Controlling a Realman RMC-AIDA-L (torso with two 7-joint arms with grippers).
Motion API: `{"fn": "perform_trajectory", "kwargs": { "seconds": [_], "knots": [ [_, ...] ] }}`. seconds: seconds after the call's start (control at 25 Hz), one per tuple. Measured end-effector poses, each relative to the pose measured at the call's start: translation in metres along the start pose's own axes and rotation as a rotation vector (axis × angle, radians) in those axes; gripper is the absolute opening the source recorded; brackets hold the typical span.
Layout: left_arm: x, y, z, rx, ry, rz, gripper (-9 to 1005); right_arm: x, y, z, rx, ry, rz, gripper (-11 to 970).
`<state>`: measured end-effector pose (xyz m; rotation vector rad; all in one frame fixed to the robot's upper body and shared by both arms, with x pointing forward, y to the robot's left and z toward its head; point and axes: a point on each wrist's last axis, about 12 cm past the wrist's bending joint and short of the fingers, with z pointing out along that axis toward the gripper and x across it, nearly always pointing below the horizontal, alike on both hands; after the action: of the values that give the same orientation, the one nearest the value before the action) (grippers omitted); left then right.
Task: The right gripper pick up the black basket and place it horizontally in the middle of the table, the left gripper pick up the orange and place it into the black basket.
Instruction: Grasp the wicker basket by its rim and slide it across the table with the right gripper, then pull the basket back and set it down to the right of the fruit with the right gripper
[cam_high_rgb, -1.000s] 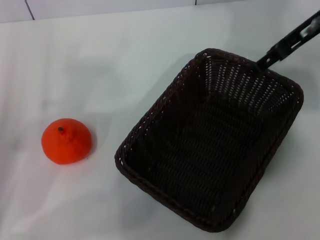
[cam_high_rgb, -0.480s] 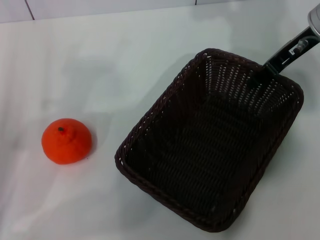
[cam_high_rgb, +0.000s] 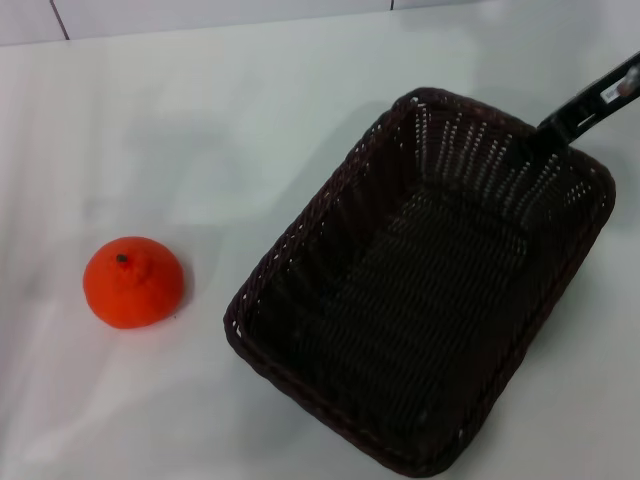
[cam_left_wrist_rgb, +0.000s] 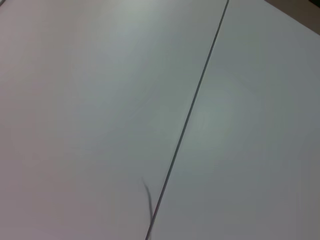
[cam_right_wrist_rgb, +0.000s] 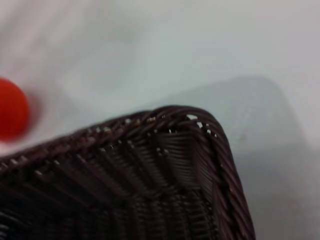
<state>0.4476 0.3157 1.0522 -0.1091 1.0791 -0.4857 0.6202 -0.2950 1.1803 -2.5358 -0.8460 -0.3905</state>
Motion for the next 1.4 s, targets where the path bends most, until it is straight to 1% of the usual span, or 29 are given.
{"fn": "perform_trajectory", "kwargs": {
  "seconds": [0.12, 0.36, 0.52, 0.68, 0.76, 0.88, 1.0, 1.24, 1.4],
  "knots": [
    [0.000, 0.000, 0.001, 0.001, 0.000, 0.000, 881, -0.009, 0.007, -0.008, 0.068, 0.078, 0.063, 210],
    [0.000, 0.001, 0.003, 0.005, 0.000, 0.004, 879, -0.039, 0.025, -0.014, 0.208, 0.265, 0.240, 209],
    [0.000, 0.002, 0.006, 0.010, 0.002, 0.012, 877, -0.058, 0.031, -0.011, 0.280, 0.372, 0.341, 208],
    [0.001, 0.002, 0.010, 0.011, 0.006, 0.012, 876, -0.074, 0.036, -0.004, 0.315, 0.462, 0.436, 206],
    [0.001, 0.003, 0.011, 0.011, 0.009, 0.016, 875, -0.081, 0.037, 0.003, 0.324, 0.506, 0.486, 208],
    [0.001, 0.004, 0.012, 0.013, 0.010, 0.017, 874, -0.087, 0.038, 0.013, 0.326, 0.567, 0.545, 214],
    [0.001, 0.004, 0.013, 0.013, 0.013, 0.015, 873, -0.089, 0.036, 0.026, 0.331, 0.615, 0.593, 220],
    [0.002, 0.003, 0.015, 0.016, 0.017, 0.012, 873, -0.085, 0.027, 0.055, 0.318, 0.635, 0.655, 232],
    [0.002, 0.004, 0.015, 0.014, 0.016, 0.013, 872, -0.081, 0.021, 0.070, 0.311, 0.641, 0.682, 240]
  ]
}}
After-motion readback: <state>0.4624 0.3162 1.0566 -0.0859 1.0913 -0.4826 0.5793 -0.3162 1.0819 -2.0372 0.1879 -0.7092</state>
